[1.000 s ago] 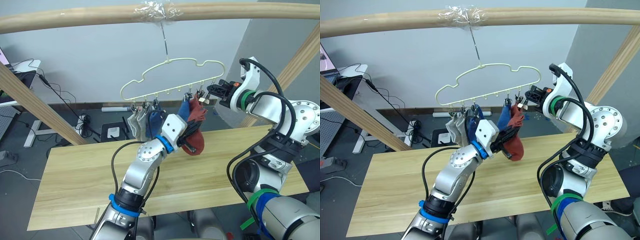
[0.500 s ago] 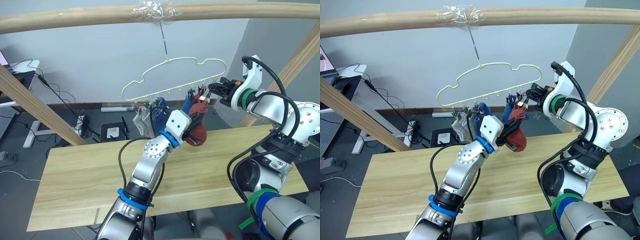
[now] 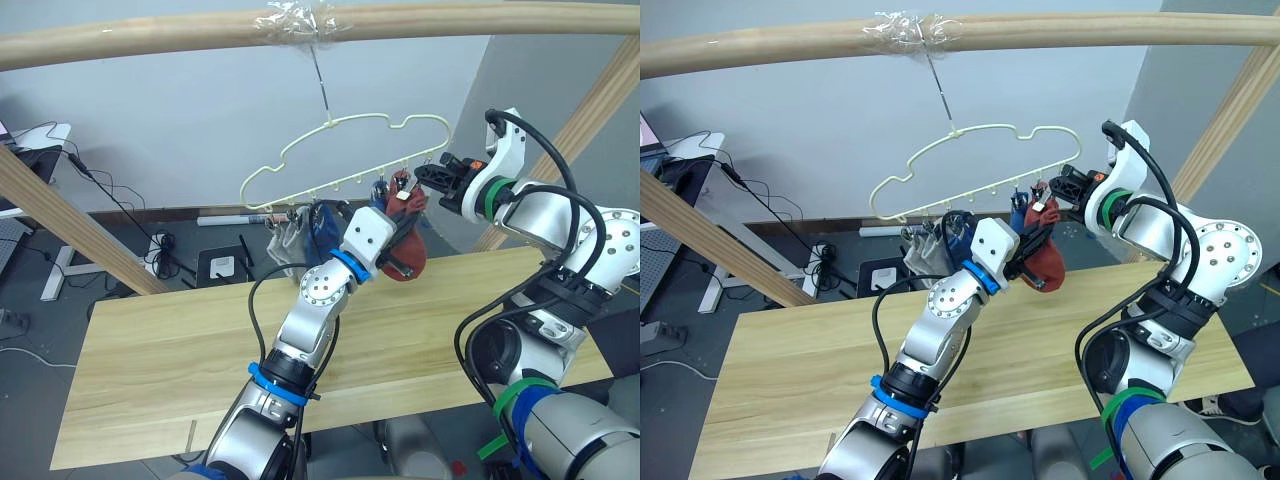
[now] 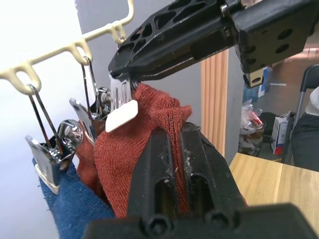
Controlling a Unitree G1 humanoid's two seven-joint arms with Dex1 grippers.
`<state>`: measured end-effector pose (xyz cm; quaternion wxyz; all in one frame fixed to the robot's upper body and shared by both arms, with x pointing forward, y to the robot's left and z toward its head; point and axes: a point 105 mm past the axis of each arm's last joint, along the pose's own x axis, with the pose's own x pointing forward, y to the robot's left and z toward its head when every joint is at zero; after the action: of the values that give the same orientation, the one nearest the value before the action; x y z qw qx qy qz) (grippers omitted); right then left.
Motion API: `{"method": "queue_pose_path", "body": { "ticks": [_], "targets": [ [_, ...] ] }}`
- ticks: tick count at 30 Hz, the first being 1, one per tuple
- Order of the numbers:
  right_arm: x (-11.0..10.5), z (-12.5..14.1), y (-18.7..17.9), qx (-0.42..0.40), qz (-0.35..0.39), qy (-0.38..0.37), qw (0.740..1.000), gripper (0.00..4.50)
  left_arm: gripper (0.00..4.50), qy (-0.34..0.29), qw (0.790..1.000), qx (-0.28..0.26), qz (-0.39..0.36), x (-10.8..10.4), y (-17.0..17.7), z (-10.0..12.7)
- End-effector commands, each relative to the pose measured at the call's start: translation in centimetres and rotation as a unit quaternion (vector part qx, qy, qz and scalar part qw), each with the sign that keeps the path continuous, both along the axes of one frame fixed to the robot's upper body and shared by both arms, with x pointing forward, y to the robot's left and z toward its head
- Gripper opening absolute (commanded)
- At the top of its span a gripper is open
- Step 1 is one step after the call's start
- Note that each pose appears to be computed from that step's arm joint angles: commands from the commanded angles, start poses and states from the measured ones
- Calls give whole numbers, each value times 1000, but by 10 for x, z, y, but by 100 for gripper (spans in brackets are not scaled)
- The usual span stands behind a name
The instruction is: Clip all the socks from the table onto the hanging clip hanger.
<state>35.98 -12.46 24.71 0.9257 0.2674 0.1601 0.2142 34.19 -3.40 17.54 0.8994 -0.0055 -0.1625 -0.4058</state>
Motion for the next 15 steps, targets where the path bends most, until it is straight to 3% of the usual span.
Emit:
{"method": "queue_pose_path", "body": {
  "ticks": [1, 4, 10, 15],
  "targets": [
    [-4, 2, -4, -8, 1, -8, 1000, 0, 2, -24, 1000, -17, -7, -5, -3, 15],
    [-5, 0, -4, -14, 6, -9, 1000, 73, 0, -21, 1000, -18, -15, -8, -4, 14],
    [-7, 2, -9, -31, 14, -18, 999, 294, 0, -4, 999, -19, -48, -16, -10, 13],
    [-9, 13, -13, -35, 20, -45, 998, 441, 0, 29, 996, -42, -78, -23, -16, 14]
  ]
}}
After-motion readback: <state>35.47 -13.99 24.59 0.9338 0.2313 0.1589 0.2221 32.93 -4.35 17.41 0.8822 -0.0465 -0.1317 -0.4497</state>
